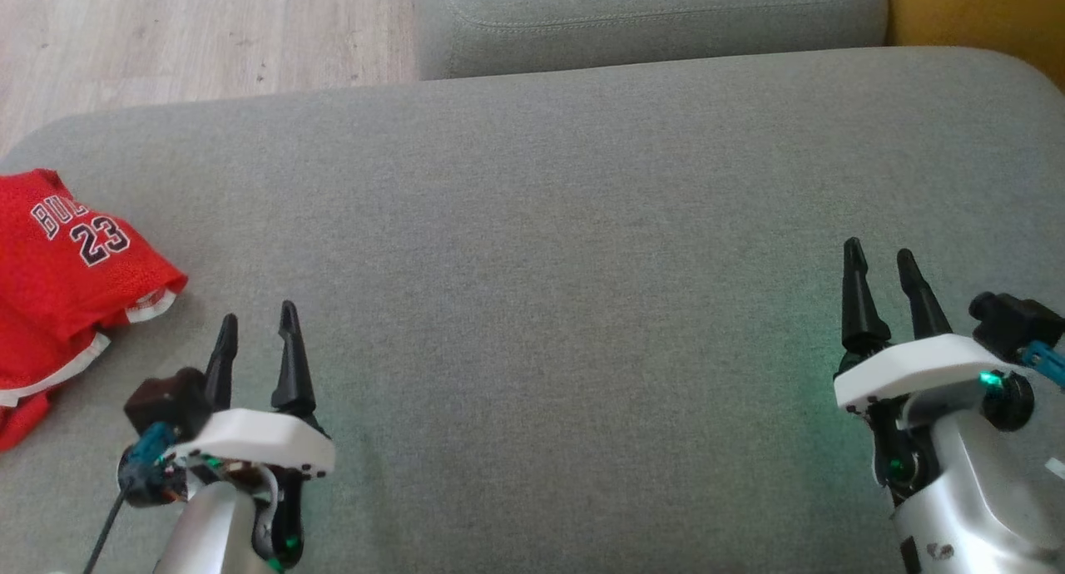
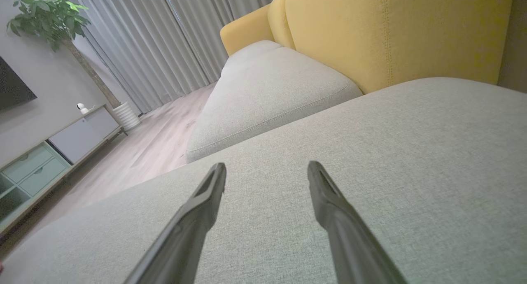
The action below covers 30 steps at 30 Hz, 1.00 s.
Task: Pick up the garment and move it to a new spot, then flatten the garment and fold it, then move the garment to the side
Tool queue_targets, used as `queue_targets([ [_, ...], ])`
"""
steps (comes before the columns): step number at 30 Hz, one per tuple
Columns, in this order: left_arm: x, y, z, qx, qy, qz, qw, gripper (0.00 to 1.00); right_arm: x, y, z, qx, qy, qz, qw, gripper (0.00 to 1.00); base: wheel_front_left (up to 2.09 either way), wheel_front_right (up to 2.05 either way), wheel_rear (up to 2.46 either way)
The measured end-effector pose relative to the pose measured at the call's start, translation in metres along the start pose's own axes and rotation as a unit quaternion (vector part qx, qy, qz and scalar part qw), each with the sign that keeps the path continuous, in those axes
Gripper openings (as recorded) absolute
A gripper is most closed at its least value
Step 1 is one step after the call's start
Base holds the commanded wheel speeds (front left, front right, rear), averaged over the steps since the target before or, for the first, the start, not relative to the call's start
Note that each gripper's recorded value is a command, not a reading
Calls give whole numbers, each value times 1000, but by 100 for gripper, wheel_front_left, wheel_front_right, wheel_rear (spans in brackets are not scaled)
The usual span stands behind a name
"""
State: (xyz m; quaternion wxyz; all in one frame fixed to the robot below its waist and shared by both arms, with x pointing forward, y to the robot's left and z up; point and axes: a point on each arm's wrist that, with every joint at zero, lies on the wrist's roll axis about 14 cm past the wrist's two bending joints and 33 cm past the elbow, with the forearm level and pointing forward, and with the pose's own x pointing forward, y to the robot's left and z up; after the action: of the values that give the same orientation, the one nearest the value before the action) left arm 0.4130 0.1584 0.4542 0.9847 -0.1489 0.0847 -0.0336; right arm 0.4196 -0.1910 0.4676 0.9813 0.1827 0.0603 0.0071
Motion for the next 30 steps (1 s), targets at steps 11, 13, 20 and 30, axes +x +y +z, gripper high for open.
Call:
queue_targets([
  [11, 4, -2, 5, 68, -12, -4, 998, 100, 9, 12, 14, -72, -22, 21, 997, 100, 0, 0, 0],
  [13, 4, -1, 4, 79, -12, -2, 997, 100, 9, 12, 13, -83, -22, 23, 996, 100, 0, 0, 0],
  [20, 9, -5, 12, 115, -26, -7, 993, 100, 12, 15, 13, -123, -24, 30, 992, 100, 0, 0, 0],
  [30, 9, -2, 14, 150, -36, -1, 988, 100, 12, 15, 10, -161, -22, 32, 986, 100, 0, 0, 0],
])
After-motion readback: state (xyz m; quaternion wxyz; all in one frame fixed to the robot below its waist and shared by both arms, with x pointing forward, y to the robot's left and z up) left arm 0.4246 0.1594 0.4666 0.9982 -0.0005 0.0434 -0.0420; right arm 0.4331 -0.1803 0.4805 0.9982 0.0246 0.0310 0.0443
